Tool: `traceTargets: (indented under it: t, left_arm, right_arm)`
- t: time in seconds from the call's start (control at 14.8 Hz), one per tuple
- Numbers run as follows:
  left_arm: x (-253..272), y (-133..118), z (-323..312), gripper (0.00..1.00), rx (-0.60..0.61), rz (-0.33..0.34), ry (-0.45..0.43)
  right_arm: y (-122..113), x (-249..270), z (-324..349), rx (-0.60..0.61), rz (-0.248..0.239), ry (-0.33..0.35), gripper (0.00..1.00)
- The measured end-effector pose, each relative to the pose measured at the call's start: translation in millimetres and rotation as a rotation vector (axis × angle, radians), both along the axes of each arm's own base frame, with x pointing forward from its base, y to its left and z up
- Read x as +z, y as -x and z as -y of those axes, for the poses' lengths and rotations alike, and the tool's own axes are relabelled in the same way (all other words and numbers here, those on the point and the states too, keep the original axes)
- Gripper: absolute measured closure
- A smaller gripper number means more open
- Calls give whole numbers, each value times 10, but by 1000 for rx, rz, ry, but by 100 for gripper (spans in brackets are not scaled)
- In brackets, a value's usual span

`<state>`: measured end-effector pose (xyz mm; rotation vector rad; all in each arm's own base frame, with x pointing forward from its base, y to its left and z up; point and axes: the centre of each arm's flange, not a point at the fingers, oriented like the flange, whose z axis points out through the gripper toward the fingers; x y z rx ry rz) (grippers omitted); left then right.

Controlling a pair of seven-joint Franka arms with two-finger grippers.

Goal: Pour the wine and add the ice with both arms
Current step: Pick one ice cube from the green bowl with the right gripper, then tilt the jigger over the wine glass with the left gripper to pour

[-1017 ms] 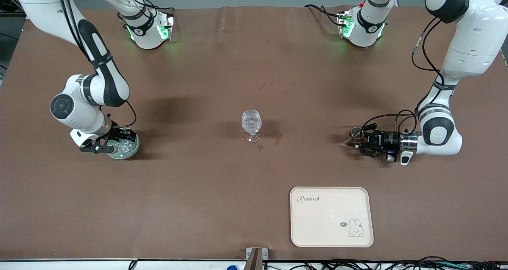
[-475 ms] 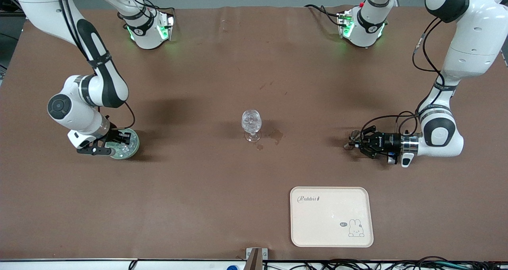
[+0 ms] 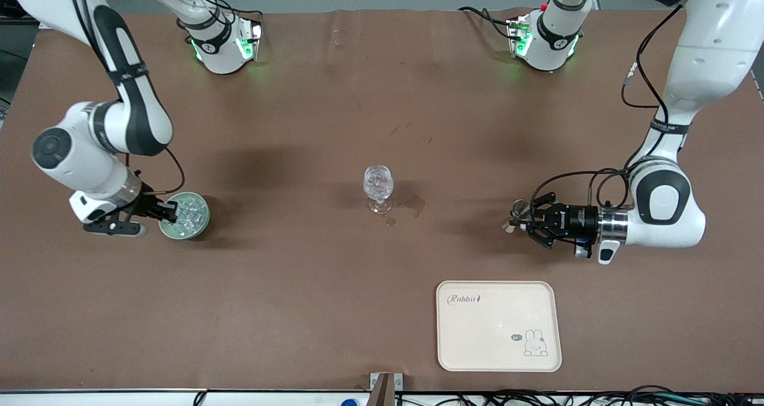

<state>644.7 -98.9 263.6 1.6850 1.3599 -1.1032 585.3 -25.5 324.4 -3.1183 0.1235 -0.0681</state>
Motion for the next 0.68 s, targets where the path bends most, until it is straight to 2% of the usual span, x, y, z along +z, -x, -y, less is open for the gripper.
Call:
traceTargets:
  t: [0.2,0.34,0.47,0.68]
  left_arm:
    - [620,43,607,79,-8,-5,-72]
    - [908,130,987,79,-18,-6,-150]
    - [1102,221,1308,79,-13,-25,-210]
    - [1202,365,1810,79,-14,-46,-287]
  right_arm:
    - [-31,606,58,2,-43,-15,77]
    - [-23,1043,113,17,-46,-21,77]
    - [30,1486,147,40,-45,-11,77]
    - [135,2181,157,55,-67,7,77]
